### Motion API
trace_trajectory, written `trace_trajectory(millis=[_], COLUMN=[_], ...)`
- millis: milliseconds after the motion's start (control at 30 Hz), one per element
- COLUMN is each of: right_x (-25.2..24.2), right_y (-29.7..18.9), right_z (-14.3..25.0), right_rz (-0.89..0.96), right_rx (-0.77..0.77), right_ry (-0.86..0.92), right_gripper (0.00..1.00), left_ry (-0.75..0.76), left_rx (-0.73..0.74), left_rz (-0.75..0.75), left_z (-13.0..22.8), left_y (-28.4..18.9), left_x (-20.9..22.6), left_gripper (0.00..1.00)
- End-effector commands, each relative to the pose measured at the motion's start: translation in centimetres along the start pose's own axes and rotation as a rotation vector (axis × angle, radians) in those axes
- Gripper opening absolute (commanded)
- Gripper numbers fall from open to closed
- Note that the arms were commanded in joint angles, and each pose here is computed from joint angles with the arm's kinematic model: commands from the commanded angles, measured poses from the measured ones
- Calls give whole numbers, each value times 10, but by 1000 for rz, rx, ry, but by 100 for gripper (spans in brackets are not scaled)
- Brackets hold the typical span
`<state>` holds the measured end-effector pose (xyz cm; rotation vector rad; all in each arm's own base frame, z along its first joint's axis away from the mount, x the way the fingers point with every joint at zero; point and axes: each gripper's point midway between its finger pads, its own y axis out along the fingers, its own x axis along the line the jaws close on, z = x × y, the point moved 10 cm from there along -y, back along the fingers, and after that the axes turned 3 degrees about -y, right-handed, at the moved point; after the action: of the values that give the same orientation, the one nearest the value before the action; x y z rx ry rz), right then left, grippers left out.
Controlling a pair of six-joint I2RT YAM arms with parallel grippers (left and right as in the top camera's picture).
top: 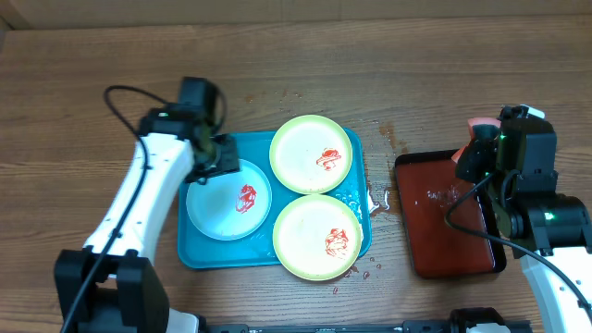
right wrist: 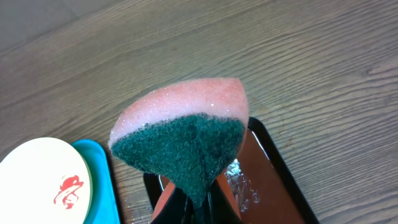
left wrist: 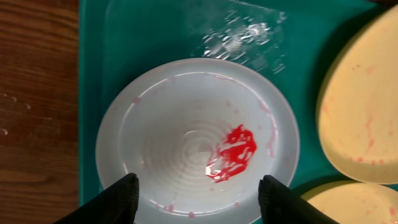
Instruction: Clean dirty plates on tray and stack at the side
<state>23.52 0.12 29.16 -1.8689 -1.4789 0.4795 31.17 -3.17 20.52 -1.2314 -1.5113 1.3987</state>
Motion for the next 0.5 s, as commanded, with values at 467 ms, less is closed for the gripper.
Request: trace_trajectory(millis=[467], right_x=[3], right_y=[-9], right_z=[-4], right_rz=[-34], right_rx=[-7], right_ry=[11], right_gripper=[4], left_ry=[57], left_rx=[53], left_rz=[67], left_z=[-5], left_y=[12], left_x=[49], left_gripper=[59])
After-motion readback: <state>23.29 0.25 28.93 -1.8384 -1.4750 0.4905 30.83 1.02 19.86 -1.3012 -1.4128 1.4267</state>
